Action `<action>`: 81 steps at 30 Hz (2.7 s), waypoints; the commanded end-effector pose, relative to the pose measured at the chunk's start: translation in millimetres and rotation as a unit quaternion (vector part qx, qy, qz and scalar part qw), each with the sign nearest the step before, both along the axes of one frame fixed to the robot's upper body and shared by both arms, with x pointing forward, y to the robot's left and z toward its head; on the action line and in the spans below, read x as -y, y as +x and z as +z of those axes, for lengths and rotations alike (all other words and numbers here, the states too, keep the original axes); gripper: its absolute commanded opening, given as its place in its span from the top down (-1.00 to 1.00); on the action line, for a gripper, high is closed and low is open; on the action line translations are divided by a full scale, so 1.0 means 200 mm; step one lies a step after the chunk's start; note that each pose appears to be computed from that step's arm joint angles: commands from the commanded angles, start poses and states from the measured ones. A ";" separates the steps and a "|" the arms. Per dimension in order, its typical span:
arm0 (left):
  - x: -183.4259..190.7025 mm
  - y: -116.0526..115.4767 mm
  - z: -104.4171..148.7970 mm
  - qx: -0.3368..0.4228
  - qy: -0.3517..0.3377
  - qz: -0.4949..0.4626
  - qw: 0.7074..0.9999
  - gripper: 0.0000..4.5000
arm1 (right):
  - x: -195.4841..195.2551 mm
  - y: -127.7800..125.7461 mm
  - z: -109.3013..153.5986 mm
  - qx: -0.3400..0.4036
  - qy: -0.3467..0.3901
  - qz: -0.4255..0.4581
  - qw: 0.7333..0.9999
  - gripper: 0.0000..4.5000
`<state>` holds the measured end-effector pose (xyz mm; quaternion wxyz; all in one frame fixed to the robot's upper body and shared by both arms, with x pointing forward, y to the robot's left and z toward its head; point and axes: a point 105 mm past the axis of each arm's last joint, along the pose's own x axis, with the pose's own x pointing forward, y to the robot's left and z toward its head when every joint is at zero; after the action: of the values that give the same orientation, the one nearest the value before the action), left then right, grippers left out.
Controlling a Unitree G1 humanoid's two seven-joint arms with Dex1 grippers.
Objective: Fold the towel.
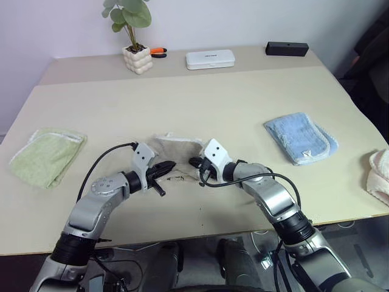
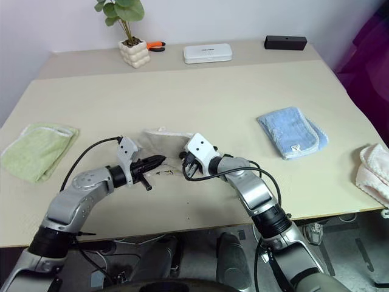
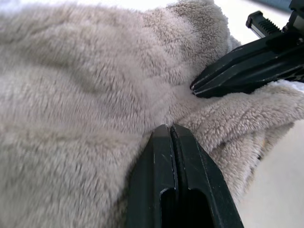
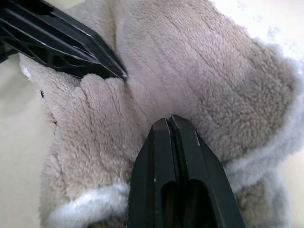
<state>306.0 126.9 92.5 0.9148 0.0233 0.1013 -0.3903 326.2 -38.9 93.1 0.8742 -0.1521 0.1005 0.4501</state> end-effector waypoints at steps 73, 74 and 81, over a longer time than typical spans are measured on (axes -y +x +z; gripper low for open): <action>0.01 0.10 0.17 0.136 0.007 -0.021 0.991 1.00 | 1.52 -0.24 0.71 0.161 0.176 -0.553 0.799 -0.77; -0.01 0.12 0.17 0.145 0.014 -0.003 0.989 1.00 | 1.48 -0.23 0.74 0.175 0.158 -0.528 0.816 -0.77; -0.30 0.16 0.20 0.175 0.043 0.099 0.979 1.00 | 0.97 -0.15 0.61 0.152 0.043 -0.246 0.956 -0.77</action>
<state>341.7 174.4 122.7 0.9476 0.1080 -0.0244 -0.2995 299.0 -246.4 215.5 0.9806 -0.1212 -0.0149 0.1534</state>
